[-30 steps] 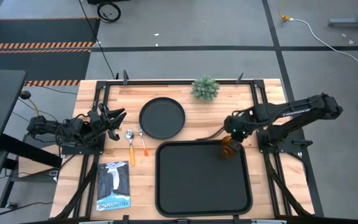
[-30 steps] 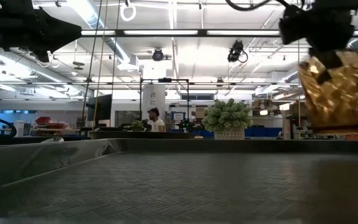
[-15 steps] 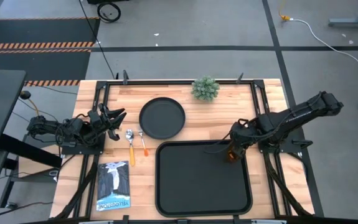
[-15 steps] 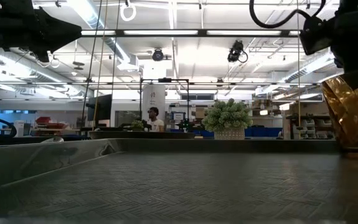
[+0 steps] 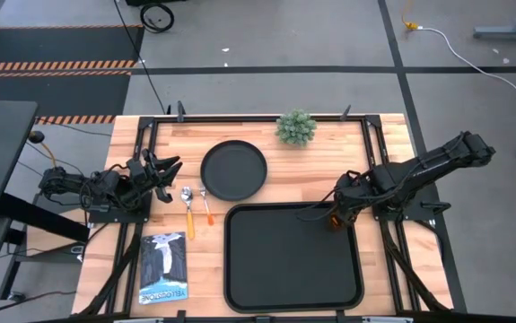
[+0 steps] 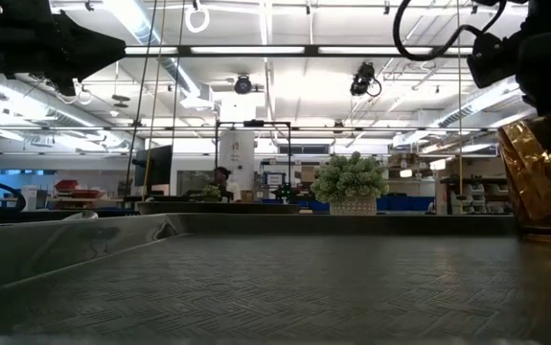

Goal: Pick and place plate/cup/fork/spoon on tray
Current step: Put the brown cup on the top right of the black tray, then put the black plate on the bottom left of the brown cup

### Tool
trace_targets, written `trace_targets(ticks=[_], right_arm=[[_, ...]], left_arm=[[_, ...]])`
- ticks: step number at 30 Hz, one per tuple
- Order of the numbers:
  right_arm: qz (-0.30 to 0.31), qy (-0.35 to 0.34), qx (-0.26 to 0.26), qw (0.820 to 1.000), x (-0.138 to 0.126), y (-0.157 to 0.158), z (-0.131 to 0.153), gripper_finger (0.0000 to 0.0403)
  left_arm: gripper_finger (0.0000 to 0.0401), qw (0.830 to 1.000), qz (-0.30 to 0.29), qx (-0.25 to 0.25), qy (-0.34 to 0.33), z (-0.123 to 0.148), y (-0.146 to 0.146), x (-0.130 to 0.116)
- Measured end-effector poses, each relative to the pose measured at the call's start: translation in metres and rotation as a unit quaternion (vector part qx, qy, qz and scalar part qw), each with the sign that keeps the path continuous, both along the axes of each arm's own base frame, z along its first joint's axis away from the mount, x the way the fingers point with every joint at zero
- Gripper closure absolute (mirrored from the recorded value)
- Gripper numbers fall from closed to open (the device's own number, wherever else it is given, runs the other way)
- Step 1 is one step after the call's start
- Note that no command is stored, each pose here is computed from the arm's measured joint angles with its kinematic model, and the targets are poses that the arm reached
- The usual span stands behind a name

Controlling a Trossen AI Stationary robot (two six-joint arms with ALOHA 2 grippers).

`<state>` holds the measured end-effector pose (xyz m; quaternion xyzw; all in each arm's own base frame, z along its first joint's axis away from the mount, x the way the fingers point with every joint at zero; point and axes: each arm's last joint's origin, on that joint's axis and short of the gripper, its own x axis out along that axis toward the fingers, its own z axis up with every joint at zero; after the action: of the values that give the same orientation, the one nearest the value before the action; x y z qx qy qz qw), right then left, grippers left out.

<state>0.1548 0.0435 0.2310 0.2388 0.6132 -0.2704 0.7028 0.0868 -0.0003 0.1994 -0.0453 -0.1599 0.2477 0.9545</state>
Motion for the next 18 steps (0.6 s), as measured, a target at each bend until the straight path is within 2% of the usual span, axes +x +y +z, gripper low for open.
trace_targets(ticks=[9, 18], right_arm=[[0.009, -0.034, 0.008, 0.999, 0.006, 0.002, 0.029, 0.026], [0.013, -0.082, -0.049, 0.995, 0.016, -0.012, 0.051, 0.0241]], left_arm=[[0.0294, 1.0, 0.0, 0.0, 0.0, 0.0, 0.0, 0.0], [0.0294, 1.0, -0.001, -0.001, -0.001, 0.0, 0.0, 0.0]])
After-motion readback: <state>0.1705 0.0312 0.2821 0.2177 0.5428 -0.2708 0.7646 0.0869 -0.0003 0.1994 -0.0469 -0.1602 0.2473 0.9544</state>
